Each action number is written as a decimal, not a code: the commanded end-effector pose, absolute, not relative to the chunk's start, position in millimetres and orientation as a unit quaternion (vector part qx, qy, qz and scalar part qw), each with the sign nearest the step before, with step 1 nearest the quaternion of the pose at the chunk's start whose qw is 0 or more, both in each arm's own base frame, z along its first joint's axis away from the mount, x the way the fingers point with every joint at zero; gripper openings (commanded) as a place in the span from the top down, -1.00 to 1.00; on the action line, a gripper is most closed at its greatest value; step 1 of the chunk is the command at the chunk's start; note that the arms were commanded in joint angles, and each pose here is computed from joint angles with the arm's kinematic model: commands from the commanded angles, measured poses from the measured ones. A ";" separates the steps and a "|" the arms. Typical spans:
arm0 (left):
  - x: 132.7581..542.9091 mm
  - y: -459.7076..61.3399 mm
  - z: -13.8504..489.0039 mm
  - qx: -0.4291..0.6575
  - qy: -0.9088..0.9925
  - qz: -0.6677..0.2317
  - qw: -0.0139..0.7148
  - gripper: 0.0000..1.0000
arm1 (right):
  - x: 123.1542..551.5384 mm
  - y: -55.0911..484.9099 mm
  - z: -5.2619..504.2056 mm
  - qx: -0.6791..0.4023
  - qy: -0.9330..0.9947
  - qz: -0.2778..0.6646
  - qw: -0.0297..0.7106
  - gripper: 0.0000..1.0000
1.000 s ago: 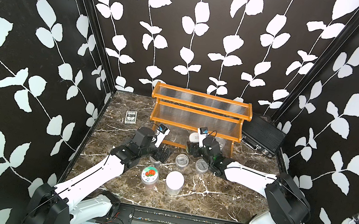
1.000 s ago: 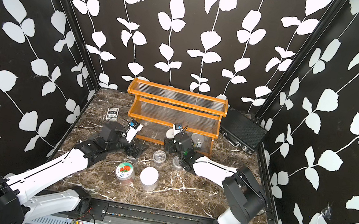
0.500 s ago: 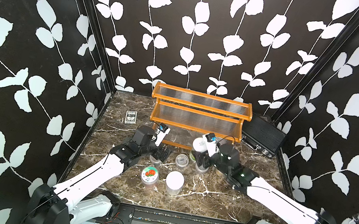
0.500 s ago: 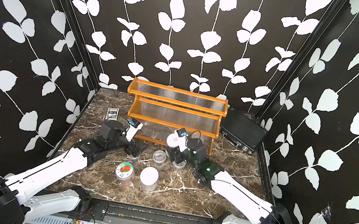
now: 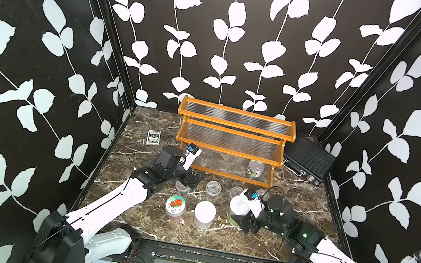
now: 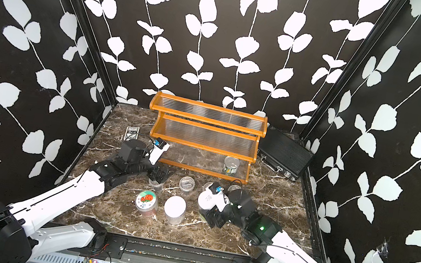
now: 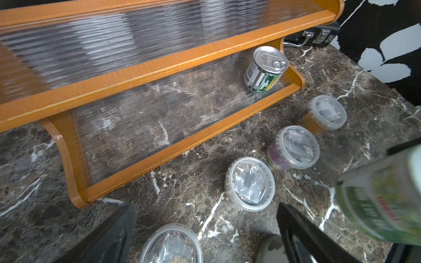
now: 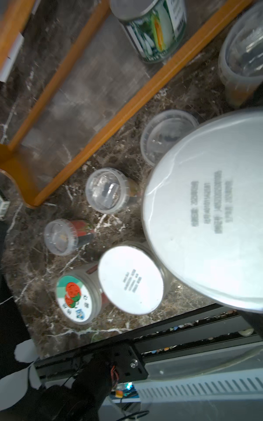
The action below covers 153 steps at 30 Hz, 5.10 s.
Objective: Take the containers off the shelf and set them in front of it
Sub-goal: 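Place the container at the center of the board, then pick up a container from the shelf, then place the container at the center of the board.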
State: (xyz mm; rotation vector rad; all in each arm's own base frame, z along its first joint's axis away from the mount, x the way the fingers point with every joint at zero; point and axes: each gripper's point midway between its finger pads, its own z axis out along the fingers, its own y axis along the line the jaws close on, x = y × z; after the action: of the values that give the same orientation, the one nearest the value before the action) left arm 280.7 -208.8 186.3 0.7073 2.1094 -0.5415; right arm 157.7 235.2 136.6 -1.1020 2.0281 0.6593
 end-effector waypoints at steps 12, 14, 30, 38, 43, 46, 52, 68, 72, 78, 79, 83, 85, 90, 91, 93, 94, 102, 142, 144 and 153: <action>280.5 -212.6 200.6 0.292 0.830 -0.226 0.419 -0.97 | 160.7 253.8 95.0 -0.458 0.773 0.258 0.354 -0.42; 280.3 -211.7 200.7 0.293 0.830 -0.222 0.420 -0.97 | 157.9 251.5 92.5 -0.466 0.773 0.255 0.349 -0.44; 276.9 -205.3 195.1 0.291 0.833 -0.211 0.421 -0.97 | 144.3 244.8 97.5 -0.465 0.775 0.270 0.332 -0.99; 277.3 -202.8 197.6 0.293 0.831 -0.203 0.426 -0.97 | 172.6 232.4 147.6 -0.423 0.784 0.216 0.399 -1.00; 278.6 -202.4 198.0 0.296 0.830 -0.198 0.428 -0.97 | 202.0 219.9 178.1 -0.348 0.797 0.202 0.451 -1.00; 280.0 -204.4 196.5 0.301 0.830 -0.199 0.426 -0.97 | 224.9 213.2 191.5 -0.284 0.801 0.211 0.483 -1.00; 283.0 -205.9 197.5 0.307 0.827 -0.197 0.429 -0.97 | 276.1 179.8 183.4 -0.150 0.851 0.146 0.482 -1.00; 285.9 -207.7 199.9 0.321 0.820 -0.191 0.434 -0.97 | 382.9 149.8 145.6 0.017 0.862 0.039 0.505 -1.00; 285.1 -208.1 200.3 0.324 0.819 -0.191 0.434 -0.97 | 400.8 150.0 136.9 0.023 0.862 0.031 0.506 -1.00; 284.4 -208.3 198.6 0.324 0.819 -0.193 0.432 -0.97 | 419.0 156.5 132.8 0.019 0.863 0.026 0.505 -1.00; 284.4 -208.6 198.7 0.325 0.818 -0.194 0.433 -0.97 | 421.5 154.6 123.0 0.024 0.868 0.021 0.496 -1.00; 283.5 -208.8 198.0 0.324 0.819 -0.196 0.432 -0.97 | 429.3 155.1 112.7 0.035 0.875 0.023 0.483 -1.00; 283.1 -208.4 196.9 0.322 0.819 -0.197 0.432 -0.97 | 431.2 156.8 105.7 0.031 0.879 0.020 0.476 -1.00; 282.0 -207.0 196.1 0.319 0.820 -0.196 0.433 -0.97 | 433.4 156.5 94.2 0.030 0.885 0.020 0.464 -1.00; 281.5 -206.5 196.1 0.319 0.820 -0.195 0.433 -0.97 | 433.5 156.8 92.6 0.027 0.886 0.021 0.462 -0.99; 281.0 -205.5 196.0 0.317 0.820 -0.194 0.434 -0.97 | 434.2 158.8 90.7 0.021 0.888 0.028 0.459 -0.90; 280.2 -205.4 195.2 0.317 0.821 -0.195 0.433 -0.97 | 434.9 160.0 91.4 0.018 0.888 0.035 0.458 -0.83; 278.0 -203.7 193.9 0.315 0.822 -0.195 0.431 -0.97 | 430.2 166.0 100.5 -0.006 0.887 0.053 0.458 -0.49; 281.2 -211.9 193.0 0.318 0.822 -0.211 0.422 -0.97 | 197.4 106.7 155.9 -0.095 0.923 0.041 0.370 -0.35; 281.3 -213.5 195.0 0.316 0.821 -0.216 0.424 -0.97 | 191.7 107.8 149.3 -0.101 0.920 0.045 0.376 -0.35; 271.9 -213.0 192.2 0.313 0.823 -0.230 0.414 -0.97 | 186.7 127.7 105.6 -0.142 0.910 0.067 0.385 -0.37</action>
State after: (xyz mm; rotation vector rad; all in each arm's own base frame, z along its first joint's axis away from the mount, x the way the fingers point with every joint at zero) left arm 275.5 -213.4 185.8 0.8024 2.0876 -0.5502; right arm 178.9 119.4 107.6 -0.3905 2.3619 0.1413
